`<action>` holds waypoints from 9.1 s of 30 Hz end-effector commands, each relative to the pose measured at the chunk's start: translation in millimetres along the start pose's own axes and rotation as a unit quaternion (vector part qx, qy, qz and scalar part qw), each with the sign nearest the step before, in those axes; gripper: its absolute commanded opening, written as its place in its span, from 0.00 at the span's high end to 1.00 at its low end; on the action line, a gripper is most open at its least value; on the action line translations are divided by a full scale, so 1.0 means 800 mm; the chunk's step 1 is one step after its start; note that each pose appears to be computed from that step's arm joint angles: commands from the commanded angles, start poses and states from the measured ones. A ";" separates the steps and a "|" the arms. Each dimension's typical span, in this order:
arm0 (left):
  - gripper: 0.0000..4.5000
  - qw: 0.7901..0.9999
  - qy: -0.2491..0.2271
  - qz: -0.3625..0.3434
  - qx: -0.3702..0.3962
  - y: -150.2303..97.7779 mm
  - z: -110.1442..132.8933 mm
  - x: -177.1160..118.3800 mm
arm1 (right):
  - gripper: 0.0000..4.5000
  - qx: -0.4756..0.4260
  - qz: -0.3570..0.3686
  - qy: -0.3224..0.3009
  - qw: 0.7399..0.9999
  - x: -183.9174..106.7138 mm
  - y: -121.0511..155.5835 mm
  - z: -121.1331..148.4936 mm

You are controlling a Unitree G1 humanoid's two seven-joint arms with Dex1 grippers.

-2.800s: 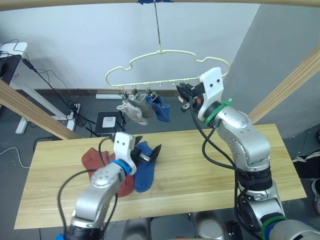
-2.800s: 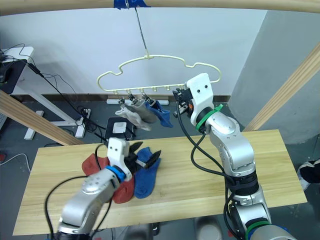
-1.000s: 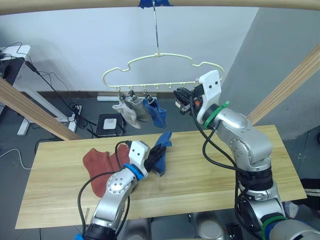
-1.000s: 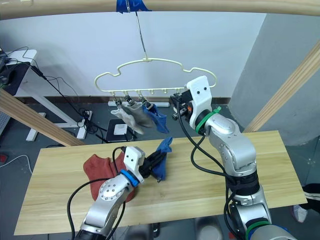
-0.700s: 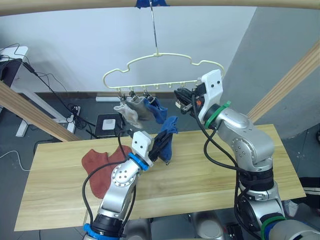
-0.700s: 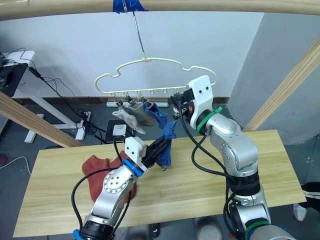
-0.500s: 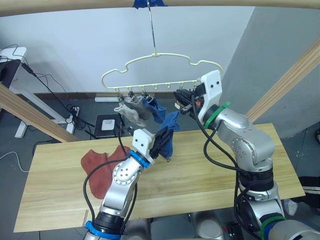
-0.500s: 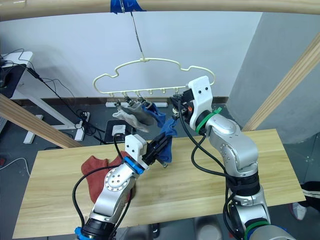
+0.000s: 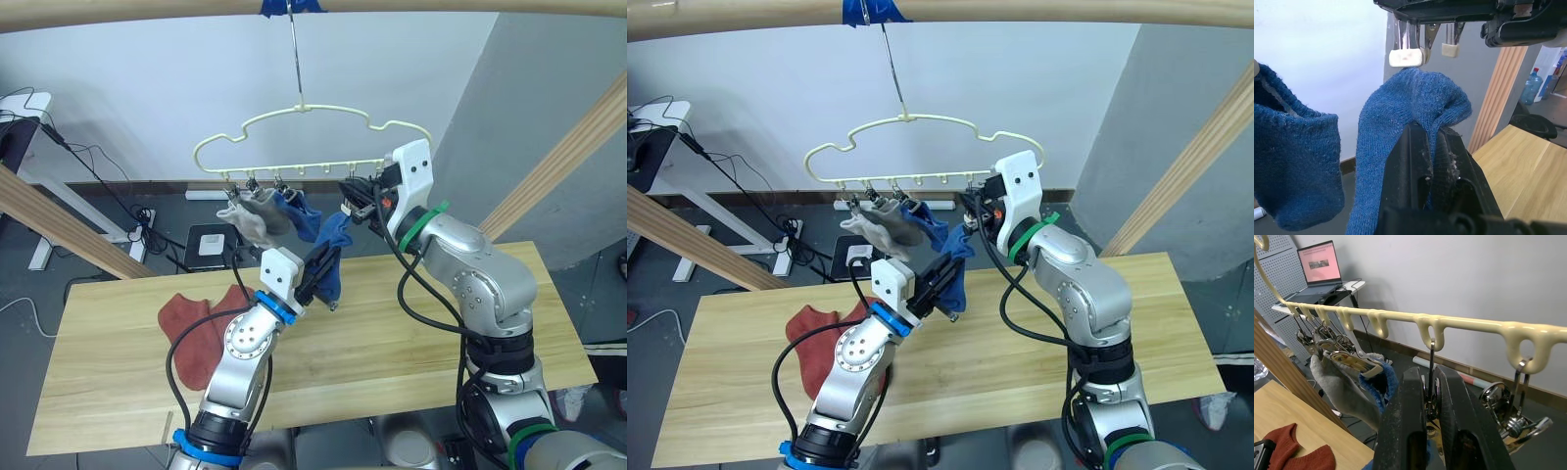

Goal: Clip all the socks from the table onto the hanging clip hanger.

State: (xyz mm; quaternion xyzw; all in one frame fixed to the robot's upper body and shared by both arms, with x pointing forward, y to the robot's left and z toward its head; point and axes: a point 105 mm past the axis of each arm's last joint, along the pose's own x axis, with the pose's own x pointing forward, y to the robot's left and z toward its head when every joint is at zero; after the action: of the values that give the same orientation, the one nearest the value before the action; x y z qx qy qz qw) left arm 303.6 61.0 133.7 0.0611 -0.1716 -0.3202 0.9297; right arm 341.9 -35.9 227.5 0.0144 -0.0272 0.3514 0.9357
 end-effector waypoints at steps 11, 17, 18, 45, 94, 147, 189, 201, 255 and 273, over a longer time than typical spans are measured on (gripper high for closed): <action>1.00 0.999 -0.042 -0.004 0.005 -0.006 0.024 0.008 | 0.99 0.007 0.004 -0.020 1.000 -0.004 0.005 0.015; 1.00 0.999 -0.044 -0.005 0.006 -0.005 0.024 0.010 | 0.68 0.023 0.006 -0.023 0.999 -0.005 0.005 0.015; 1.00 0.999 -0.044 -0.006 0.006 -0.005 0.024 0.011 | 0.60 0.023 0.005 -0.022 0.999 -0.005 0.005 0.015; 0.36 0.988 0.044 -0.148 0.000 0.003 0.015 -0.030 | 0.29 -0.157 0.084 0.005 0.984 -0.081 0.020 0.012; 0.35 0.973 0.067 -0.220 0.032 0.053 0.086 -0.022 | 0.50 -0.137 -0.085 -0.050 0.986 -0.016 -0.029 0.015; 0.35 0.972 0.057 -0.226 0.030 0.049 0.082 -0.012 | 0.50 0.014 -0.192 -0.080 0.978 -0.027 -0.026 0.030; 0.01 0.883 0.310 0.336 -0.109 0.106 -0.129 -0.166 | 1.00 0.004 -0.146 -0.069 0.987 -0.023 -0.013 0.030; 0.01 0.860 0.348 0.350 -0.131 0.103 -0.152 -0.177 | 1.00 0.004 -0.146 -0.062 0.987 -0.024 -0.013 0.027; 1.00 0.996 -0.003 -0.071 0.053 -0.014 0.007 0.069 | 1.00 0.013 -0.147 -0.066 0.987 -0.024 -0.009 0.029; 1.00 0.998 -0.020 -0.021 0.062 0.004 0.008 0.074 | 1.00 0.018 -0.147 -0.059 0.987 -0.025 -0.007 0.027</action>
State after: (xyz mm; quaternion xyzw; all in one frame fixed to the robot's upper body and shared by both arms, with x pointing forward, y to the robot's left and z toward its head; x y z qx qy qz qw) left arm 347.8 27.3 139.8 0.1226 -0.1728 -0.3372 0.9173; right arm 336.2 -54.0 232.3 0.0527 -0.0424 0.2062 0.9762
